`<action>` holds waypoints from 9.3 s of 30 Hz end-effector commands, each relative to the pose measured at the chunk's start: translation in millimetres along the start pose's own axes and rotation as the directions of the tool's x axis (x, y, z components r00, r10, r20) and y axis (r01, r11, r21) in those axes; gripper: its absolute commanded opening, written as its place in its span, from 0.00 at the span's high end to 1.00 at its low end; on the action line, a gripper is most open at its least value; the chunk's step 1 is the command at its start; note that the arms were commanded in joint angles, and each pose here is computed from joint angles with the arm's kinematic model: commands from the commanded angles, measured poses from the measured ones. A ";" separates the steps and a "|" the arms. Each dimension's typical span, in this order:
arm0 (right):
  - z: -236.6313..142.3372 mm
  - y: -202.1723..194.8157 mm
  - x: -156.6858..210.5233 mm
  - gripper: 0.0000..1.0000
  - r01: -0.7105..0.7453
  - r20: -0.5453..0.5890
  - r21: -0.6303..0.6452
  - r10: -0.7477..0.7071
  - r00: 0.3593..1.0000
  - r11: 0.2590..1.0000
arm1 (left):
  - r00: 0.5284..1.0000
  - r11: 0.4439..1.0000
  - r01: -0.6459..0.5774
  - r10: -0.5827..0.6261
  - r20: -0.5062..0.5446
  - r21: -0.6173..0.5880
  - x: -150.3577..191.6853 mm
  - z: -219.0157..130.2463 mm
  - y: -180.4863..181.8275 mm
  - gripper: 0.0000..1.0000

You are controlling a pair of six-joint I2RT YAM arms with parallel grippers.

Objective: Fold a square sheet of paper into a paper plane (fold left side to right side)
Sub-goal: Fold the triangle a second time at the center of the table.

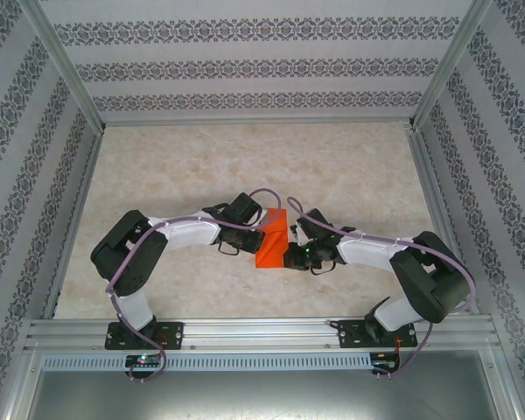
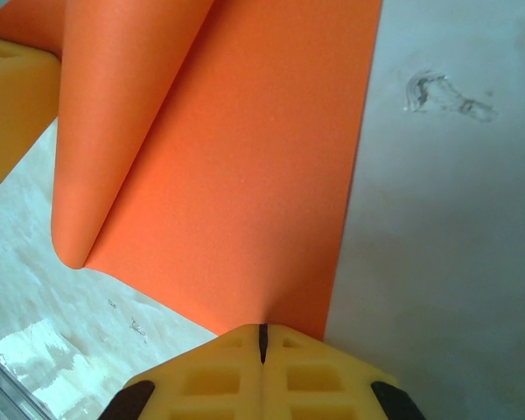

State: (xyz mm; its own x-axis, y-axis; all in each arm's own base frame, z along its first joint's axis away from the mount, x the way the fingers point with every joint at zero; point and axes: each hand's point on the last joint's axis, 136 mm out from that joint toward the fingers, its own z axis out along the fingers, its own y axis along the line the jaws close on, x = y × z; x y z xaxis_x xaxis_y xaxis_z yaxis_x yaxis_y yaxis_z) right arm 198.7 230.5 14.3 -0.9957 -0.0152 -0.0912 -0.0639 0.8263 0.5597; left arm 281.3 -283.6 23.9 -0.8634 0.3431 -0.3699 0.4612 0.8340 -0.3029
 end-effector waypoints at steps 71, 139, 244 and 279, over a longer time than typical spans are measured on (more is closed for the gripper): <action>-1.2 61.6 -87.0 1.00 0.010 0.184 -0.298 0.047 0.982 0.955 | 1.000 1.000 -0.005 0.005 -0.029 -0.013 5.4 8.8 8.9 1.00; 38.7 -7.3 -53.4 1.00 -0.048 0.082 -0.068 0.054 0.995 0.996 | 0.992 0.940 0.102 -0.121 0.038 0.327 -2.4 -43.3 -57.6 0.76; -13.7 37.8 -50.1 1.00 0.111 0.234 -0.116 -0.082 0.969 0.987 | 0.971 0.965 0.206 -0.183 -0.151 0.160 75.6 14.2 -19.5 0.88; 22.2 9.0 -49.8 1.00 0.191 0.174 0.061 -0.199 0.964 0.980 | 0.963 0.971 0.213 -0.190 -0.191 0.109 89.6 20.3 -11.1 0.89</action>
State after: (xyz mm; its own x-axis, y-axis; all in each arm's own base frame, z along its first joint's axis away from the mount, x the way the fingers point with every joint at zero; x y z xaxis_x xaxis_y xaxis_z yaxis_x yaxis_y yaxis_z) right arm 241.5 275.5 16.3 -0.9377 -0.0919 -0.3350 -0.2757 0.7837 0.5566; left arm 226.1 -297.4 16.1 -0.9446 0.2220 -0.2420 0.3237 0.7535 -0.5722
